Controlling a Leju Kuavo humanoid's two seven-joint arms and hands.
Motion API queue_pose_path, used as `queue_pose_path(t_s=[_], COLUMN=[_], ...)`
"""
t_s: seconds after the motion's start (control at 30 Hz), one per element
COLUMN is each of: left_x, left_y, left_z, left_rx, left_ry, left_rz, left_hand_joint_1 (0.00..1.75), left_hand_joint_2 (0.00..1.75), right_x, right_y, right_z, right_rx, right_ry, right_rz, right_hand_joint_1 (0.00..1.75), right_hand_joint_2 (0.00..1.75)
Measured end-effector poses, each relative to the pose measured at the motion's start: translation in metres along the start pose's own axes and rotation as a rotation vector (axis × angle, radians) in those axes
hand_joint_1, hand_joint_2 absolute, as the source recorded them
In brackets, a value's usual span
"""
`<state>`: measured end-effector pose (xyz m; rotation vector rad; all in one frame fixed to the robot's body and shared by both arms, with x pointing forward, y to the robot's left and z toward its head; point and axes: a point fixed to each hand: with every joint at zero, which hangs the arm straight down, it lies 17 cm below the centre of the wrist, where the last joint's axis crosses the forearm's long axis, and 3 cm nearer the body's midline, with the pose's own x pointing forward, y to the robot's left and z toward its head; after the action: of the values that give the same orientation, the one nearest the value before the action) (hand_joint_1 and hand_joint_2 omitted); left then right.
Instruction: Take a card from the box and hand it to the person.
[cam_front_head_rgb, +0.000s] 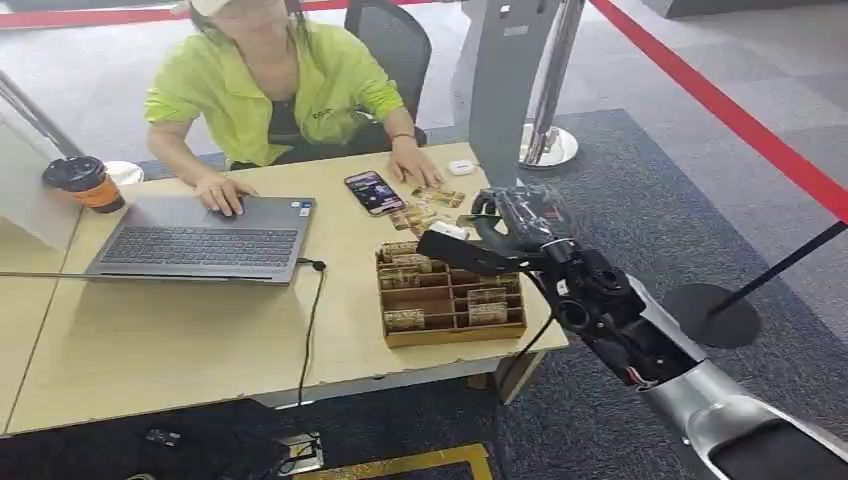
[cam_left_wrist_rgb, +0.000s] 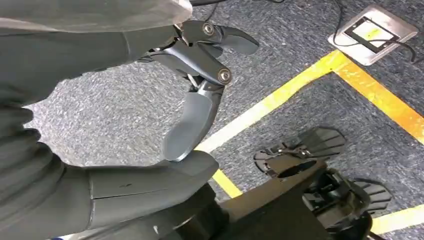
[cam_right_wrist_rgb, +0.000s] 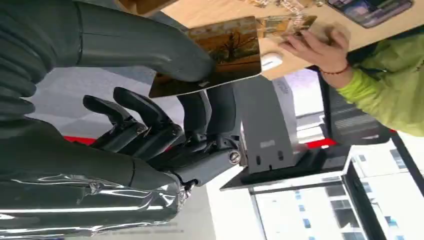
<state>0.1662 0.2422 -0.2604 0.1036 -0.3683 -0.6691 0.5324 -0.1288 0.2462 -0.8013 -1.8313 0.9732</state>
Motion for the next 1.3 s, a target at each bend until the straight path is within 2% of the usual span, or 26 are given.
queue_pose_path(t_s=[0.33,0.5,0.6,0.83,1.1,1.3], left_x=[-0.004,-0.002,0.003,0.014,0.018,0.019], left_y=[-0.001,0.000,-0.002,-0.002,-0.001,0.001], left_z=[0.000,0.000,0.000,-0.001,-0.001,-0.001], left_rx=[0.000,0.001,-0.005,-0.010,-0.020,-0.017], left_ry=[0.001,0.007,0.006,-0.012,-0.008,-0.009], left_rz=[0.000,-0.011,-0.019,-0.035,-0.054,-0.049], left_hand_joint_1=[0.00,0.00,0.00,0.00,0.00,0.00], left_hand_joint_2=[1.75,1.75,1.75,1.75,1.75,1.75], right_x=[0.029,0.037,0.045,0.069,0.072,0.079], right_y=[-0.043,-0.065,-0.072,-0.061,-0.017,0.011], right_z=[-0.007,-0.019,-0.029,-0.055,-0.077,-0.080], right_rx=[-0.079,-0.178,-0.243,-0.297,-0.183,-0.117], right_ry=[-0.084,-0.120,-0.140,-0.192,-0.218,-0.240], right_rz=[-0.014,0.106,0.246,0.495,0.711,0.755], right_hand_joint_1=[1.75,1.75,1.75,1.75,1.75,1.75], right_hand_joint_2=[1.75,1.75,1.75,1.75,1.75,1.75])
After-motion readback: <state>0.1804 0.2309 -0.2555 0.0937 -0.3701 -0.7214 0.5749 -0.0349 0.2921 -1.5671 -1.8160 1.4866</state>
